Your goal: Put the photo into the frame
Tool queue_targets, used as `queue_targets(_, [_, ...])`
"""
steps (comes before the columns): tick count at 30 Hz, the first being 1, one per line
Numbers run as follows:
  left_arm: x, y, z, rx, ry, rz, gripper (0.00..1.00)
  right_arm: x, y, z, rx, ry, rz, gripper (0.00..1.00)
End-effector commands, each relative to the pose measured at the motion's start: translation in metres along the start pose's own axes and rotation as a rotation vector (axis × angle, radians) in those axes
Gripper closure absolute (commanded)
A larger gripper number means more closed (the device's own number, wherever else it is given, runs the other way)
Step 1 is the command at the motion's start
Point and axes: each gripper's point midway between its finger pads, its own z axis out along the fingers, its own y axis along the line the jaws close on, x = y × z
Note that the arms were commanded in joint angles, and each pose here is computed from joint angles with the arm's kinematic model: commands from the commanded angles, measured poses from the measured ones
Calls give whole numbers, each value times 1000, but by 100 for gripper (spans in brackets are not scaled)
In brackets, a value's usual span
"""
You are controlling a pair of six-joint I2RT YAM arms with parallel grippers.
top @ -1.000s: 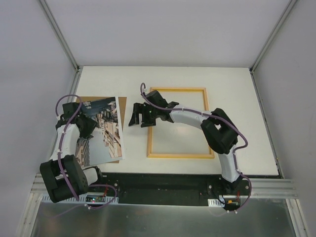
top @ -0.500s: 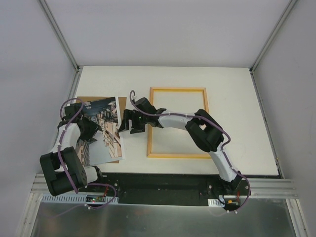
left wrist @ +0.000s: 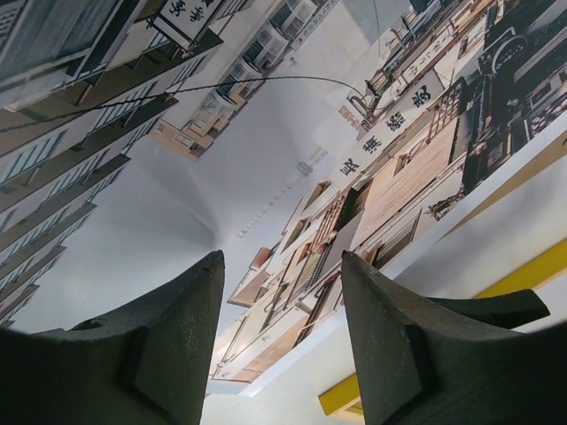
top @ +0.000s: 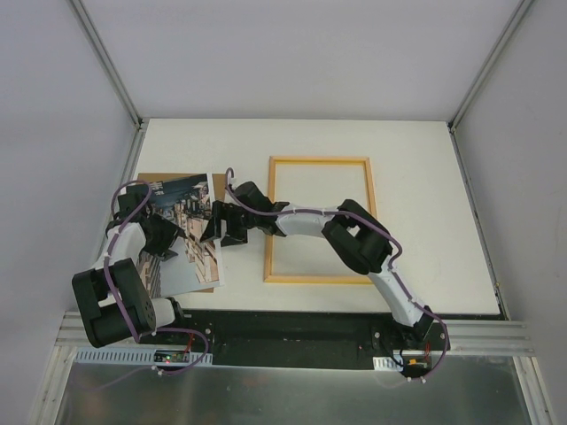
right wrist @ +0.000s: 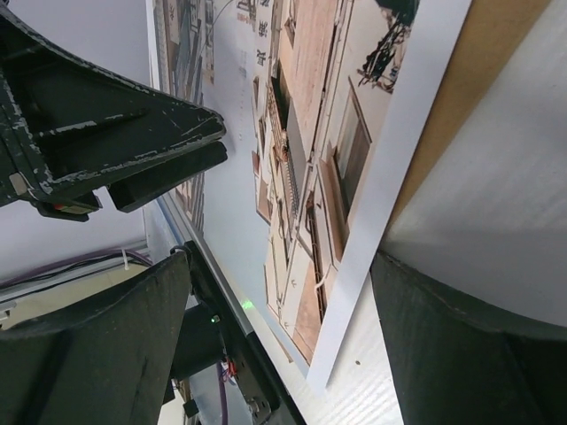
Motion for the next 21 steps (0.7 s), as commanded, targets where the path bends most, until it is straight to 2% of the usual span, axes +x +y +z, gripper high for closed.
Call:
queue_targets(1, [1,2,3,6,10,-22,46,5,13,9,-58,21,23,15])
queue_targets(15, [2,3,4,6,17,-20,46,-8,51,-9,-205,3,52,15])
queue_targets(21, [4,2,5,10,26,-20,46,-9,48,-1,-221,15,84,15])
